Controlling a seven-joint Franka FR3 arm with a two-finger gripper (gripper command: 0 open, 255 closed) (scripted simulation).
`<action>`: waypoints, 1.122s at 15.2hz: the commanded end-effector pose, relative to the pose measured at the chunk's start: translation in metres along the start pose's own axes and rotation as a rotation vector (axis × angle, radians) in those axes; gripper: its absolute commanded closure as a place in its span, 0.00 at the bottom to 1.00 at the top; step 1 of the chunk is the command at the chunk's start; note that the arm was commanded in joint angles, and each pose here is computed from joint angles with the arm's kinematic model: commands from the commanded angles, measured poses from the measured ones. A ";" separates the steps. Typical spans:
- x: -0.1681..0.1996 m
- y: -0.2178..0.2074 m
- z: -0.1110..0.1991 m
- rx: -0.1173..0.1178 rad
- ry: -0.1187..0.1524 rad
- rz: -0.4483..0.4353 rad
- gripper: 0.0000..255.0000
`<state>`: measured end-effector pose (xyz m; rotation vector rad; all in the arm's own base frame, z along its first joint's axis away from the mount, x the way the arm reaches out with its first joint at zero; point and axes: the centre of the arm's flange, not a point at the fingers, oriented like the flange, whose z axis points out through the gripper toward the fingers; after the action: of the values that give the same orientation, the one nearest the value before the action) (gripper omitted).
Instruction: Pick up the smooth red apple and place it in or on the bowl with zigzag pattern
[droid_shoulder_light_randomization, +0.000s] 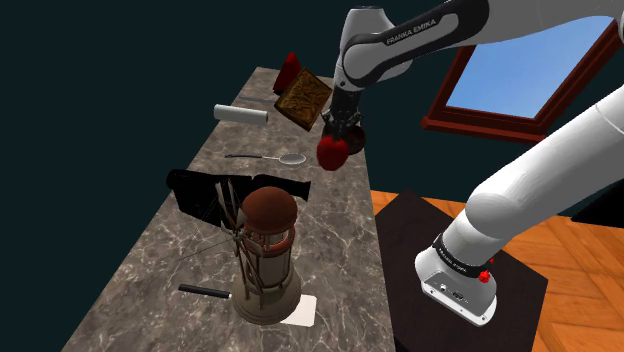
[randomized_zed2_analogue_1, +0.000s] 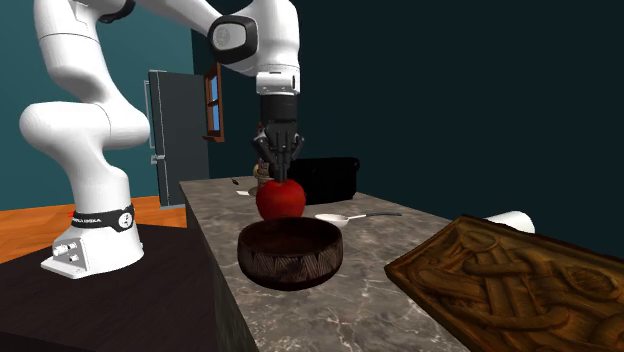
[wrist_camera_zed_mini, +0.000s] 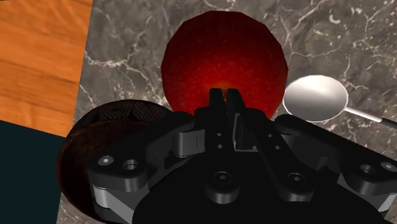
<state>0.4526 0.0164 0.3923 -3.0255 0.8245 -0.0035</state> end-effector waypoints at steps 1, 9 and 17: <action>0.000 0.000 -0.011 0.000 0.000 0.000 1.00; 0.000 0.000 -0.053 0.000 0.000 0.000 1.00; 0.000 0.000 -0.095 0.000 0.000 0.000 1.00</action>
<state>0.4530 0.0162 0.4818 -3.0254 0.8246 -0.0035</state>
